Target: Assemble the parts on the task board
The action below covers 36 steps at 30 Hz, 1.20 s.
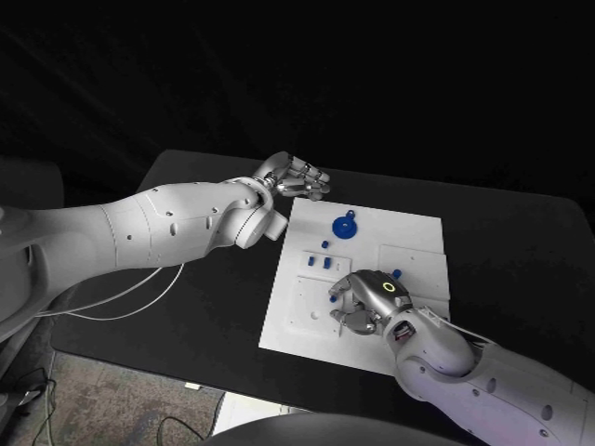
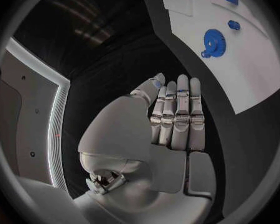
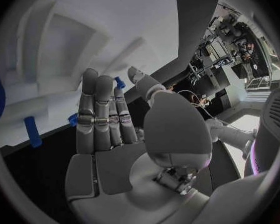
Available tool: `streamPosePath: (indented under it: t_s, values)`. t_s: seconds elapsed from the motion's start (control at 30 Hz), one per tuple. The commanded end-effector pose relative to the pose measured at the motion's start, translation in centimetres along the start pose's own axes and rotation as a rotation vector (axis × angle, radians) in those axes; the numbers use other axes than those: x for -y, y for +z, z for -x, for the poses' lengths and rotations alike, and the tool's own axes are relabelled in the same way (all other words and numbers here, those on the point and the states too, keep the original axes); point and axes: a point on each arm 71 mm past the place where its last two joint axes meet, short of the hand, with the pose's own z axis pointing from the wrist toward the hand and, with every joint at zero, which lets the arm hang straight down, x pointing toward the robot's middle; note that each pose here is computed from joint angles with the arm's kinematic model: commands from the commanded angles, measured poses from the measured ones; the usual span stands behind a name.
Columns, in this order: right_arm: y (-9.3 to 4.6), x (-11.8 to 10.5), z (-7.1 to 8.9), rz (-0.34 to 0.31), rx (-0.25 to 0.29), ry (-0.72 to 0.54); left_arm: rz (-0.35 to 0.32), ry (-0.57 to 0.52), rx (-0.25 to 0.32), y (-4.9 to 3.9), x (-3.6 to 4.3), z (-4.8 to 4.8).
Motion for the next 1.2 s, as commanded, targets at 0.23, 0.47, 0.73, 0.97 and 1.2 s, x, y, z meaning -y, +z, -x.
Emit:
streamPosePath:
  t_s: [0.23, 0.47, 0.73, 0.97, 1.2]
  values:
    - [-1.0, 0.4, 1.6, -0.006, 0.081, 0.079, 0.001, -0.007, -0.007, -0.04, -0.05, 0.19]
    - [-1.6, 1.3, 4.0, 0.004, 0.119, 0.139, 0.003, -0.006, -0.005, -0.12, -0.13, 0.38]
    - [-2.5, 4.0, 7.9, 0.030, 0.109, 0.141, 0.006, -0.006, -0.003, -0.27, -0.24, 0.64]
    - [-2.7, 7.6, 10.1, -0.039, 0.068, 0.067, 0.007, -0.007, -0.005, -0.47, -0.28, 0.72]
    - [-2.8, 9.7, 10.5, -0.104, 0.036, -0.006, 0.008, -0.008, -0.007, -0.57, -0.30, 0.76]
